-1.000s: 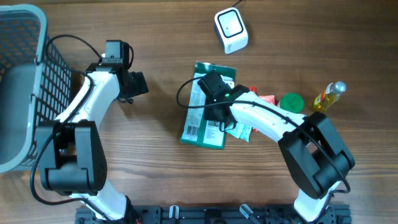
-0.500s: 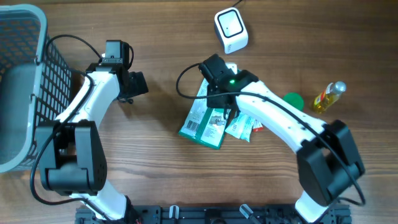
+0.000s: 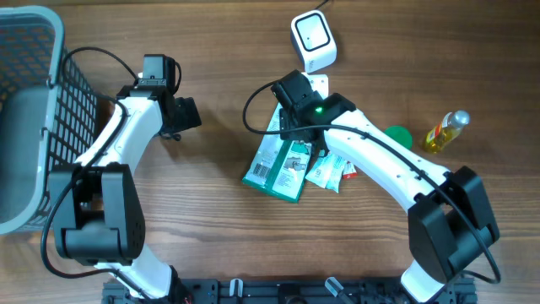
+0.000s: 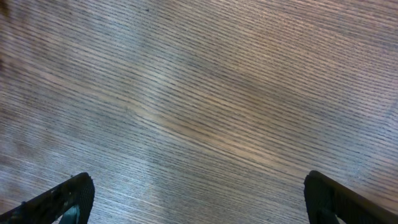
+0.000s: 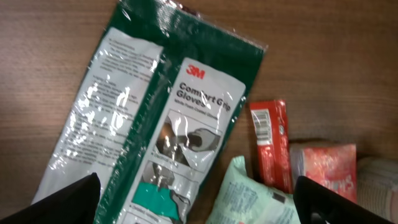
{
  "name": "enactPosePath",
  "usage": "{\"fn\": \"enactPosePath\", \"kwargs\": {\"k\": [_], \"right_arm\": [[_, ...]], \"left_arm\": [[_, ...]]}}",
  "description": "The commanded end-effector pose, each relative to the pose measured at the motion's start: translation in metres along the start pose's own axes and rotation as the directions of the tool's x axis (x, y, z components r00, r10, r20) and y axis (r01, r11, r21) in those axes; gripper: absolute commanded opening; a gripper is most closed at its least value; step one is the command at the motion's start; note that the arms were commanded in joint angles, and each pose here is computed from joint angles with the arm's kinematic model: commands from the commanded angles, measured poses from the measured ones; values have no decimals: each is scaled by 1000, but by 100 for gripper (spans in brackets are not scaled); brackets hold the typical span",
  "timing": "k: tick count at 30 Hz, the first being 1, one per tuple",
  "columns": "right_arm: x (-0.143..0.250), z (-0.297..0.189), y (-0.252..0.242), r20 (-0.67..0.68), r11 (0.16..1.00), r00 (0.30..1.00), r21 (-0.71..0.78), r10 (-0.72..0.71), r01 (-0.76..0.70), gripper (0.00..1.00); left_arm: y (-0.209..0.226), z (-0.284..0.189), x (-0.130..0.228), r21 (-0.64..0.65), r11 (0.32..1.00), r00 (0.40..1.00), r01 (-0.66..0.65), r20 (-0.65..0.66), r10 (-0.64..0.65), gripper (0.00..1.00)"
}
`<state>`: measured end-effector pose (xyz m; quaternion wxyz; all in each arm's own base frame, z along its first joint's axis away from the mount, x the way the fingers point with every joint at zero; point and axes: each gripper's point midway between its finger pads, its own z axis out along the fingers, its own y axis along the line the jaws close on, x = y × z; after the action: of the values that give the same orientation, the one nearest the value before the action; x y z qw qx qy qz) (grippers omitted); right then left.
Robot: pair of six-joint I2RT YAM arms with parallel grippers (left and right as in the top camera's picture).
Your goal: Scan the item barcode
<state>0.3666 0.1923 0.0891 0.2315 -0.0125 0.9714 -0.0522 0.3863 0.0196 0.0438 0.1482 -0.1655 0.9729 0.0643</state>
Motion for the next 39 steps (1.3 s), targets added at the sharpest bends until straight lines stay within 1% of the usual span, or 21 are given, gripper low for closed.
{"fn": "enactPosePath", "kwargs": {"k": [1, 26, 29, 32, 34, 37, 39], "right_arm": [[-12, -5, 0, 44, 1000, 999, -9, 4, -3, 100], [-19, -8, 3, 74, 999, 997, -28, 17, -15, 100], [-27, -24, 2, 109, 998, 993, -50, 35, -29, 100], [-41, -53, -4, 174, 995, 982, -85, 65, -51, 100], [-60, -77, -20, 260, 992, 960, -89, 107, -86, 99], [-79, -109, -37, 340, 983, 925, -135, 168, -129, 100], [-94, -141, -55, 408, 967, 882, -191, 237, -171, 100]], "left_arm": [[4, -2, -1, -7, 1000, 1000, 2, 11, -2, 100], [4, -2, -1, -7, 1000, 1000, 2, 11, -2, 100], [4, -2, -1, -7, 1000, 1000, 2, 11, -2, 100], [4, -2, -1, -7, 1000, 1000, 2, 10, -2, 100], [4, -2, -1, -7, 1000, 1000, 2, 11, -2, 100], [4, -2, -1, -7, 1000, 1000, 2, 11, -2, 100], [4, -2, -1, -7, 1000, 1000, 2, 11, -2, 100]]}}
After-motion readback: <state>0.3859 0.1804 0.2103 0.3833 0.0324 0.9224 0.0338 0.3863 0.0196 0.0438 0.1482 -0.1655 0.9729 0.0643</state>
